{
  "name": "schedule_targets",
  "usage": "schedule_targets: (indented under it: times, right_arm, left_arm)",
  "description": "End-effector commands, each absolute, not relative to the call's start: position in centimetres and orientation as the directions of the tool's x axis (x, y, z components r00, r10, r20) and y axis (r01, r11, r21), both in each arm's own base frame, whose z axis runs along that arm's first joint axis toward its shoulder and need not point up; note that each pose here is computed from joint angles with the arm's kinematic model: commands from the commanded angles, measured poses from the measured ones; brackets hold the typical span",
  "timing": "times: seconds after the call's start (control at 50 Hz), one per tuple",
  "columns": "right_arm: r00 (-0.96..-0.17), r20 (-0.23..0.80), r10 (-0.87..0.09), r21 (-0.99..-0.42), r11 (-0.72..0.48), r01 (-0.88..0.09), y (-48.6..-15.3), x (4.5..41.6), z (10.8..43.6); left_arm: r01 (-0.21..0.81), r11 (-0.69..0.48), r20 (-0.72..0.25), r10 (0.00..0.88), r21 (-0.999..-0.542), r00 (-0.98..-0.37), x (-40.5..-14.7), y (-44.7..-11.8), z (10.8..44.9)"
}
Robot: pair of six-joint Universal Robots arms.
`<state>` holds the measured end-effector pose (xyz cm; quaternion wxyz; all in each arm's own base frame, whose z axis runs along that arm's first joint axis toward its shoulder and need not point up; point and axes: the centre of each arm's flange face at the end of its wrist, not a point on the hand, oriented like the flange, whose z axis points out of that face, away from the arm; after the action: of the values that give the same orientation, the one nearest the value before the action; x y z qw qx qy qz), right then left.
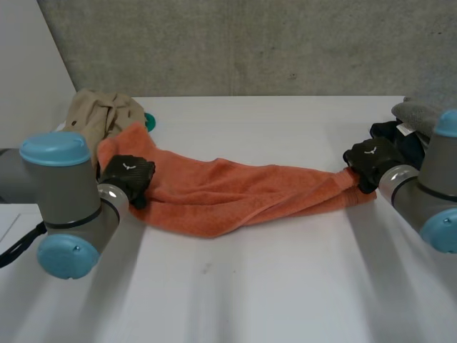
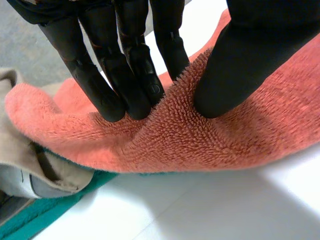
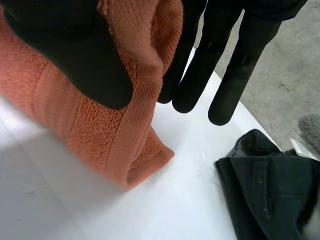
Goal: Fold the laundry.
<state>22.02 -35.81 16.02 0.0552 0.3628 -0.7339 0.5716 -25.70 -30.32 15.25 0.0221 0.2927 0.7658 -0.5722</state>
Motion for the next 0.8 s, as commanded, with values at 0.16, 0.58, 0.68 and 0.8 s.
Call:
schedule_targets:
  times: [0.16,0.58,0.68,0.8]
  right_arm:
    - [-0.719,0.457,-0.524,-0.706,0.279,-0.651,-31.0,17.0,22.0]
    - [-0.801,0.418,-0.429,-0.778,0.286,-0.559,-32.6,16.5,18.1]
    - [-0.796,0.448,-0.407,-0.781,0.256,-0.570,-32.4,16.8,17.6]
    - [-0.791,0.462,-0.401,-0.778,0.244,-0.579,-32.3,16.6,17.6]
  left_arm:
    - [0.372,0.049,-0.304,0.482,-0.927,-0.822,-26.8,-23.8,25.6]
    - [0.487,0.021,-0.414,0.496,-0.873,-0.764,-32.5,-33.0,18.3]
    - [0.433,-0.057,-0.419,0.390,-0.900,-0.820,-32.1,-34.0,21.0]
    - [0.416,-0.012,-0.397,0.328,-0.909,-0.857,-29.9,-30.7,23.4]
